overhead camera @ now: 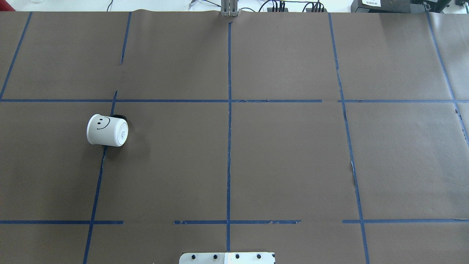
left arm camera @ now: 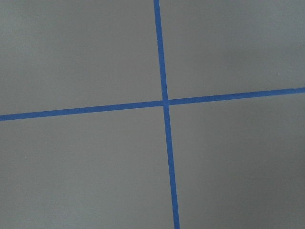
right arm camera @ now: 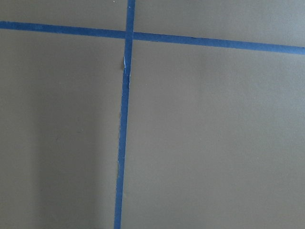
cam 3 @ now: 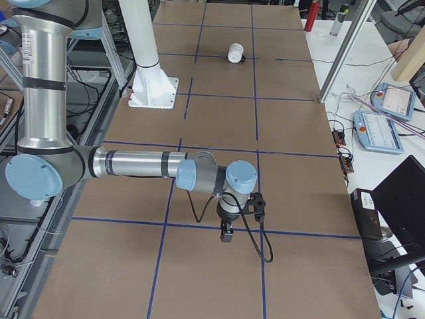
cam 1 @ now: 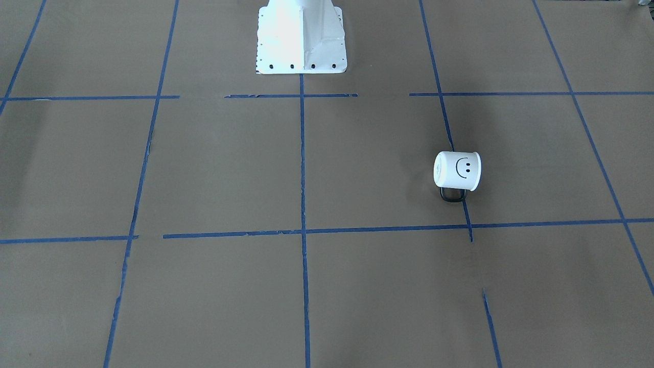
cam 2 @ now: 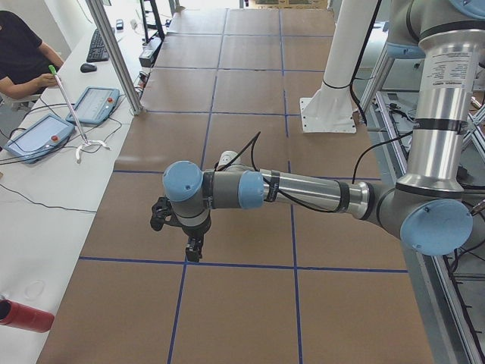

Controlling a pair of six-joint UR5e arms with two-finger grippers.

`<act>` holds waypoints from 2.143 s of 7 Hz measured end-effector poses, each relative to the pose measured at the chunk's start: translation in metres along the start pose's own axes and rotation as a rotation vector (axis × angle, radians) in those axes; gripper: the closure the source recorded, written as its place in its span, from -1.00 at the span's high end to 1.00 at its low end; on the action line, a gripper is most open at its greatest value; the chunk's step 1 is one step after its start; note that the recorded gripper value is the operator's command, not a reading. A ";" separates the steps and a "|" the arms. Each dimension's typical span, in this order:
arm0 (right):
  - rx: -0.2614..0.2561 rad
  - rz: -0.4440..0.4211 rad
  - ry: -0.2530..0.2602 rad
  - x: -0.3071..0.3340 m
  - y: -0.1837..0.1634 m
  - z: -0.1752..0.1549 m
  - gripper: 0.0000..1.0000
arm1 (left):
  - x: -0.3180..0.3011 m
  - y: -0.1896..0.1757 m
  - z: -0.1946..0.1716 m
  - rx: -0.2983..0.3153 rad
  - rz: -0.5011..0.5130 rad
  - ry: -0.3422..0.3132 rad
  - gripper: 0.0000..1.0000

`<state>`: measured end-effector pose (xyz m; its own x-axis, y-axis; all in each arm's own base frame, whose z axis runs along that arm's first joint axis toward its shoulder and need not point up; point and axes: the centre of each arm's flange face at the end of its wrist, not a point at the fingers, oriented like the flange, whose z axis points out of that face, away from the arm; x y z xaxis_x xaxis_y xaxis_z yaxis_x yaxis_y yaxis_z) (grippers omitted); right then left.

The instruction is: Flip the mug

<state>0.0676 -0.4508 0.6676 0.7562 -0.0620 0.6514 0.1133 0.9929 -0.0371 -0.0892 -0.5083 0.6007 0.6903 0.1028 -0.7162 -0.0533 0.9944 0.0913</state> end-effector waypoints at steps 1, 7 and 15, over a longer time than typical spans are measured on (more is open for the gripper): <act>0.000 0.000 0.000 0.000 0.000 0.000 1.00 | 0.003 -0.002 -0.003 0.005 0.005 -0.002 1.00; 0.000 0.000 0.000 0.000 0.000 0.000 1.00 | 0.014 -0.008 -0.013 0.025 0.024 -0.005 1.00; -0.001 0.001 0.000 0.000 0.000 0.000 1.00 | 0.063 -0.027 0.008 0.168 0.053 0.010 1.00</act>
<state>0.0676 -0.4507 0.6681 0.7562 -0.0613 0.6515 0.1133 0.9928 -0.0381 -0.0385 -0.5289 0.5589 0.6824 0.1565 -0.7140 0.0324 0.9694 0.2435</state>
